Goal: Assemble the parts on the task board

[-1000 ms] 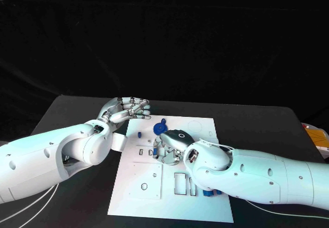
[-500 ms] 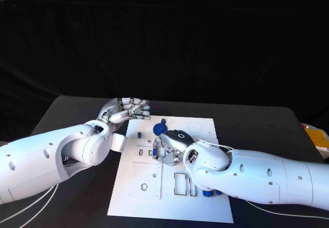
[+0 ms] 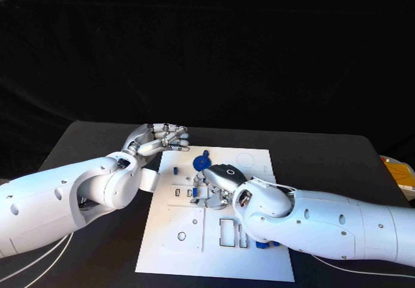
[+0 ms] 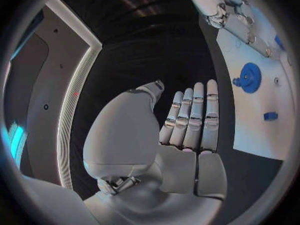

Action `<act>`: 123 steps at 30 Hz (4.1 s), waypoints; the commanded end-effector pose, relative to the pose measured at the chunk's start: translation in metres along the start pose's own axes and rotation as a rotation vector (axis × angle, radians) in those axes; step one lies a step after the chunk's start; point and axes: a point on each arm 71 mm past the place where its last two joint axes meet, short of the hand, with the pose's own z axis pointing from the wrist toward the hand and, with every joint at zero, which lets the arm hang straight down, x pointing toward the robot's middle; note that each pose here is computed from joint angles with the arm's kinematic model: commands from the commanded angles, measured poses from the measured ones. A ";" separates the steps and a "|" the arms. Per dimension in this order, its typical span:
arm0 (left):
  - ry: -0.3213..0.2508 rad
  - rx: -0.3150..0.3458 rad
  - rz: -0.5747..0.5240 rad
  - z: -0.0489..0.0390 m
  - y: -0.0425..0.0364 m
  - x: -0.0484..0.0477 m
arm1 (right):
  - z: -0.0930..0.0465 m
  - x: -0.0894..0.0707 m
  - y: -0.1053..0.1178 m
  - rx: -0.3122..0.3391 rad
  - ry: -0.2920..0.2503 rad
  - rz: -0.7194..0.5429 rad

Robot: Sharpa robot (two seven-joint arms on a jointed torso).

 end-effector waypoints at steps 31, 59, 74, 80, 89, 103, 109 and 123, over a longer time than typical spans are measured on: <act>0.355 -0.479 0.879 0.0024 0.0264 0.0051 | -0.065 -0.109 -0.102 0.119 -0.208 0.427; 0.411 -0.636 1.099 0.0356 0.0304 0.0355 | -0.064 -0.113 -0.118 0.177 -0.209 0.406; 0.464 -0.667 1.120 0.0376 0.0385 0.0442 | -0.064 -0.112 -0.119 0.186 -0.202 0.405; 0.481 -0.668 1.122 0.0372 0.0391 0.0472 | -0.062 -0.112 -0.117 0.168 -0.202 0.367; 0.499 -0.677 1.127 0.0370 0.0405 0.0491 | -0.061 -0.111 -0.117 0.160 -0.202 0.344; 0.523 -0.679 1.132 0.0370 0.0420 0.0525 | -0.061 -0.110 -0.117 0.161 -0.201 0.340; 0.530 -0.681 1.132 0.0372 0.0425 0.0530 | -0.061 -0.110 -0.117 0.159 -0.205 0.340; 0.541 -0.683 1.120 0.0376 0.0435 0.0539 | -0.061 -0.110 -0.117 0.160 -0.206 0.340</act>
